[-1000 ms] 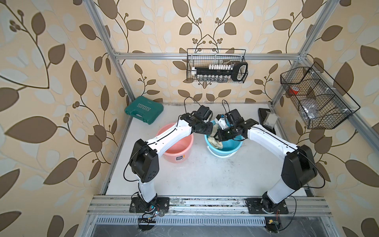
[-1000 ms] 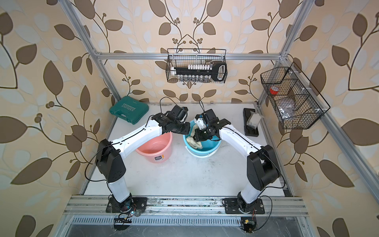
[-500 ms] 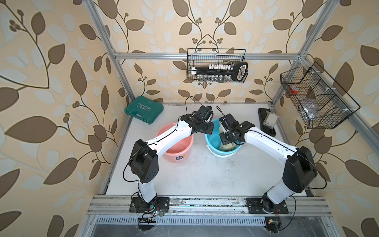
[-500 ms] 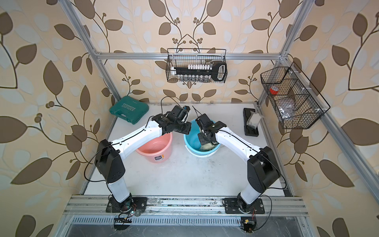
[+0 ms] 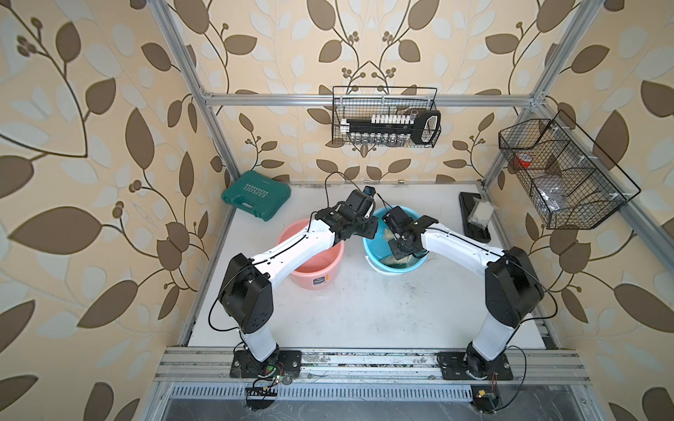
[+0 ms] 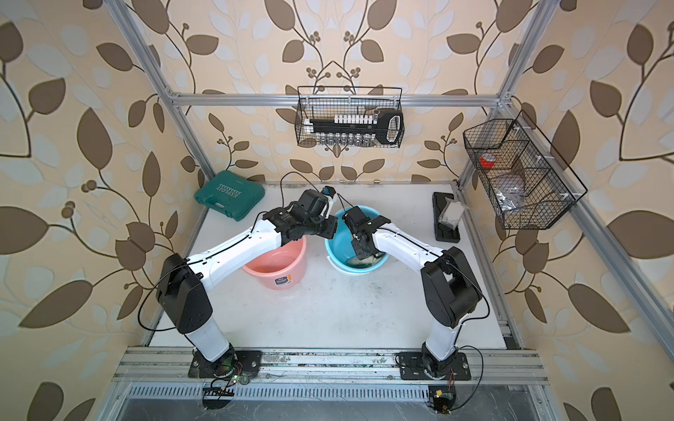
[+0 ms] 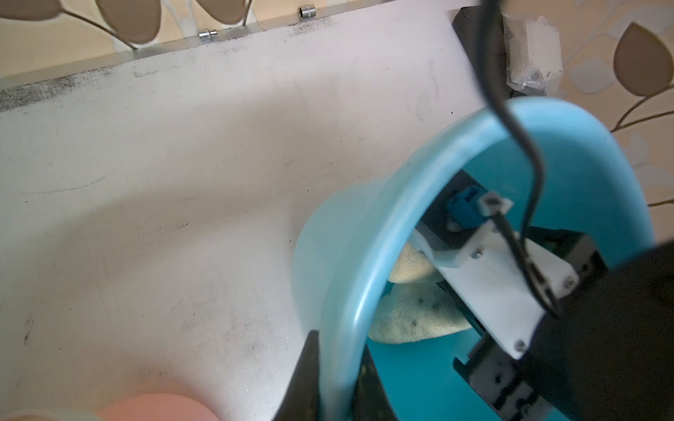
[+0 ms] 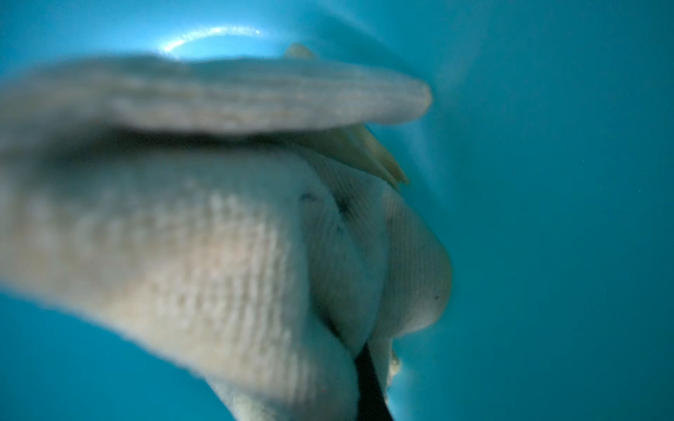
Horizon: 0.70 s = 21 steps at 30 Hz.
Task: Wipe the inside of the bucket with a cloth
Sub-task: Wipe the dirt from the inside of the bucket.
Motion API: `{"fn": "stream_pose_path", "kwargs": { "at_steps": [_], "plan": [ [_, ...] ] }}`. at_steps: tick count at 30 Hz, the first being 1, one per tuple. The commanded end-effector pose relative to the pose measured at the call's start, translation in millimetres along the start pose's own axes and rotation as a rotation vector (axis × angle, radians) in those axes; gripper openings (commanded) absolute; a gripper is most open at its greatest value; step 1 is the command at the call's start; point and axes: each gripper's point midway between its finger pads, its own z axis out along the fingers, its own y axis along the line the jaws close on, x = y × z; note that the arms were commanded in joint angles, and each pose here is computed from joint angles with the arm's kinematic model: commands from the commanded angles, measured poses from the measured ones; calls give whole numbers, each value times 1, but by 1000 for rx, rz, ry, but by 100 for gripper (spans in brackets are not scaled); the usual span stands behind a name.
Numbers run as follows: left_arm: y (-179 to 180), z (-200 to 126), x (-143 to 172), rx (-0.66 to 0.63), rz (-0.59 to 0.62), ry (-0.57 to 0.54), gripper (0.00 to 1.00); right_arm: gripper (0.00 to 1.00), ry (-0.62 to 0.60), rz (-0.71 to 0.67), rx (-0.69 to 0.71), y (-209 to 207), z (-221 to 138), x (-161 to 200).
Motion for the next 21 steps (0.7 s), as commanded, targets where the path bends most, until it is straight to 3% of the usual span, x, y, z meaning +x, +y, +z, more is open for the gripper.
{"fn": "stream_pose_path", "kwargs": {
  "at_steps": [1,6,11,16,21],
  "plan": [
    [-7,-9,4,27,-14,10,0,0,10,25,34,-1,4,-11],
    [-9,-10,13,46,-32,19,0,0,58,44,120,-8,23,-11],
    [-11,-9,22,54,-32,25,0,0,133,89,32,11,49,-3],
    [-11,-3,31,41,-26,45,0,0,137,105,-266,67,53,-3],
    [-10,-2,31,27,-25,43,0,0,42,84,-636,116,12,-16]
  ]
}}
